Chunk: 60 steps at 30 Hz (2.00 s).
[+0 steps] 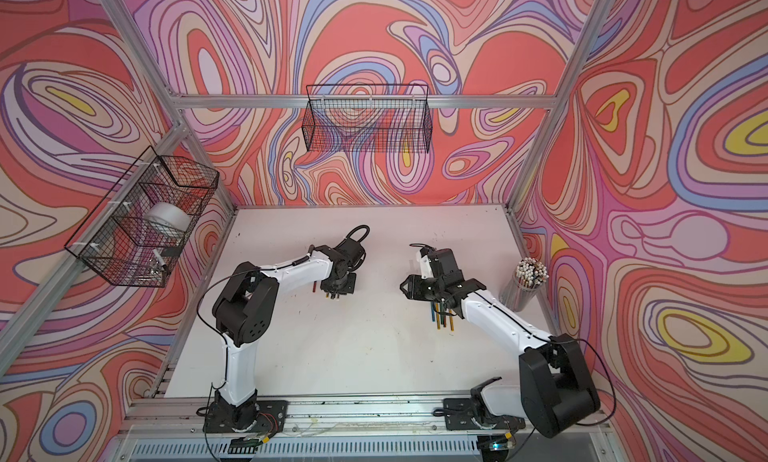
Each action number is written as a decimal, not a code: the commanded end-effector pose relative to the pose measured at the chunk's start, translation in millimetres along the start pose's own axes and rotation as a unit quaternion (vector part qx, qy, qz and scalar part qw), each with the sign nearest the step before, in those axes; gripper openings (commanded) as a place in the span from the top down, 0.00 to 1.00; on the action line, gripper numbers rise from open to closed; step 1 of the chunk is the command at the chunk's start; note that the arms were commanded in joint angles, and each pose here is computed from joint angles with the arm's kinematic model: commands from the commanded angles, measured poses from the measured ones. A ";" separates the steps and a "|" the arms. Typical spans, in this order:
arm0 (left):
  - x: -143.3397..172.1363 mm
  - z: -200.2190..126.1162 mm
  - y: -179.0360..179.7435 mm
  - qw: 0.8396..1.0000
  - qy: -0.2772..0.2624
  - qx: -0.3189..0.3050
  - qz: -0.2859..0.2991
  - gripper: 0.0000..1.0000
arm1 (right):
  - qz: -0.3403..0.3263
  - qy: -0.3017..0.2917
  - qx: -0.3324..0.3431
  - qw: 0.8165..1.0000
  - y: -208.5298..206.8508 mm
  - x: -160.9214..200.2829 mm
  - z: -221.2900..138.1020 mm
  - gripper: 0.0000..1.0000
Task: Remove protective caps from carving knives
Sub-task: Place the carving knife at the center of the board, then pick up the carving knife from the center of the board.
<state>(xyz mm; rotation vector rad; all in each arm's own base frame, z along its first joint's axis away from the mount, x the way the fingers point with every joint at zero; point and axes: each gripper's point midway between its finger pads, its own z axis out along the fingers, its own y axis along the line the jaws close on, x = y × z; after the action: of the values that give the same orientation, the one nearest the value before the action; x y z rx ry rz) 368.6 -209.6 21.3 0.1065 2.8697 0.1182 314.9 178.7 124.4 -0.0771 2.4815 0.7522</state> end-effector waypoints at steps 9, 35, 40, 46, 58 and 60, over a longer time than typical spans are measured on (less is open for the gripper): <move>-14.8 -43.6 -0.1 0.999 -0.029 0.031 -0.014 0.81 | 0.008 -0.006 0.038 0.999 -14.5 6.4 -7.5 0.54; 42.0 -167.8 -75.7 0.900 -0.056 0.432 0.020 0.53 | 0.061 0.043 0.185 0.980 -64.5 35.5 -26.1 0.64; 48.3 -180.3 -71.1 0.890 -0.080 0.448 0.024 0.51 | 0.052 0.058 0.206 0.975 -73.6 35.7 -18.8 0.66; 53.9 -193.0 -68.0 0.879 -0.106 0.463 0.046 0.49 | 0.055 0.076 0.224 0.970 -84.9 35.2 -7.3 0.66; 65.2 -215.3 -58.3 0.866 -0.137 0.475 0.070 0.31 | 0.086 0.089 0.244 0.962 -111.9 39.3 2.4 0.66; 66.5 -220.2 -56.4 0.864 -0.146 0.475 0.076 0.27 | 0.090 0.091 0.244 0.961 -114.3 39.8 3.8 0.66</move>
<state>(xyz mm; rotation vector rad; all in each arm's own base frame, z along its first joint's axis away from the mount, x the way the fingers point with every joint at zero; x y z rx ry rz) 246.0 -277.5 200.0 0.4265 2.3935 -1.1741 300.0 91.3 45.5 0.2682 2.8157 0.1980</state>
